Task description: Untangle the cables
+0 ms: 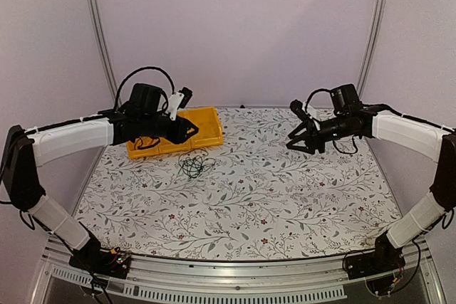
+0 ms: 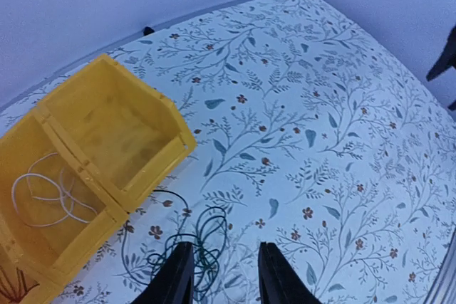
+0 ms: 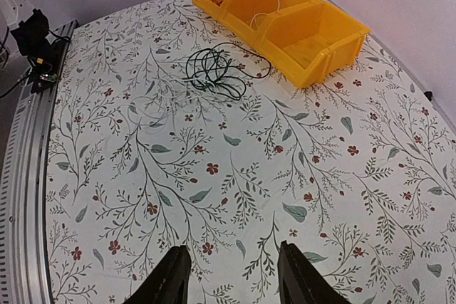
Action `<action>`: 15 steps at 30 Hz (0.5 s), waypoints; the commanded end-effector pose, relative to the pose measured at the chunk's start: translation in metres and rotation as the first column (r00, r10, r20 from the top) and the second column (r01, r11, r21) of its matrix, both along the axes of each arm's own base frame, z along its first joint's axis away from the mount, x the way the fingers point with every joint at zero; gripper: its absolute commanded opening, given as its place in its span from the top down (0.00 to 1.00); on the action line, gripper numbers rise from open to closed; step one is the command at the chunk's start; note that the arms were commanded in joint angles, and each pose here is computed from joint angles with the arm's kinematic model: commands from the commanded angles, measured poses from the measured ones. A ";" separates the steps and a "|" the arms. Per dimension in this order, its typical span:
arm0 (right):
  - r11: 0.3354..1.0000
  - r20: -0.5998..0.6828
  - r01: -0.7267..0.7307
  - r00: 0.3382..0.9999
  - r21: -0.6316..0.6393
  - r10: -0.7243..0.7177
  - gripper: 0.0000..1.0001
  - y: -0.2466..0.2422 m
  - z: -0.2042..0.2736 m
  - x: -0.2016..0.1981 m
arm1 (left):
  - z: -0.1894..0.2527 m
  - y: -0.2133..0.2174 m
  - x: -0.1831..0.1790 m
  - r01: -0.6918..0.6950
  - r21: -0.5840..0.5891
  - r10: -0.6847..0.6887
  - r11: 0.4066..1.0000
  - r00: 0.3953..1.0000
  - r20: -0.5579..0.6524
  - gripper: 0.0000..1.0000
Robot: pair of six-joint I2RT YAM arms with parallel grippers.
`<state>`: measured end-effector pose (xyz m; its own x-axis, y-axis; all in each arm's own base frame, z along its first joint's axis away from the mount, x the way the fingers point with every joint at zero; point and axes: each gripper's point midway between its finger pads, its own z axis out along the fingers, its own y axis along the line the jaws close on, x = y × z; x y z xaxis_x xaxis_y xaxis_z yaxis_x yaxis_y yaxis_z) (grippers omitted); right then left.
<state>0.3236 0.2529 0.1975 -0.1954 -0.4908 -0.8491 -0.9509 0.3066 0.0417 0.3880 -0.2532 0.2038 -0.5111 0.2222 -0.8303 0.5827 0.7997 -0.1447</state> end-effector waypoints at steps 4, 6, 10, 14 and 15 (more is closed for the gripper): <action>0.999 -0.024 -0.040 0.999 -0.037 0.039 0.54 0.013 -0.018 -0.008 | -0.031 -0.047 -0.087 0.205 -0.012 -0.205 0.979 0.976 -0.074 0.68; 0.998 -0.027 -0.048 0.999 -0.052 0.047 0.54 0.017 -0.022 -0.009 | -0.048 -0.051 -0.104 0.210 0.002 -0.208 0.978 0.972 -0.111 0.68; 0.994 -0.032 -0.066 0.997 -0.082 0.064 0.55 0.025 -0.032 -0.013 | -0.080 -0.046 -0.124 0.130 0.044 -0.118 0.991 0.970 -0.211 0.66; 0.989 -0.036 -0.088 0.996 -0.115 0.085 0.55 0.031 -0.042 -0.018 | -0.100 -0.043 -0.144 0.097 0.041 -0.082 0.994 0.959 -0.271 0.64; 0.988 -0.034 -0.094 0.995 -0.122 0.091 0.55 0.033 -0.043 -0.019 | -0.103 -0.043 -0.148 0.096 0.032 -0.084 0.995 0.955 -0.284 0.64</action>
<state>0.3075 0.2809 0.1630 -0.1861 -0.5712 -0.7995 -0.9696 0.2385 0.0552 0.2514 -0.3008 0.1079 -0.6441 0.3763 -0.6659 0.6594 0.7144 -0.2341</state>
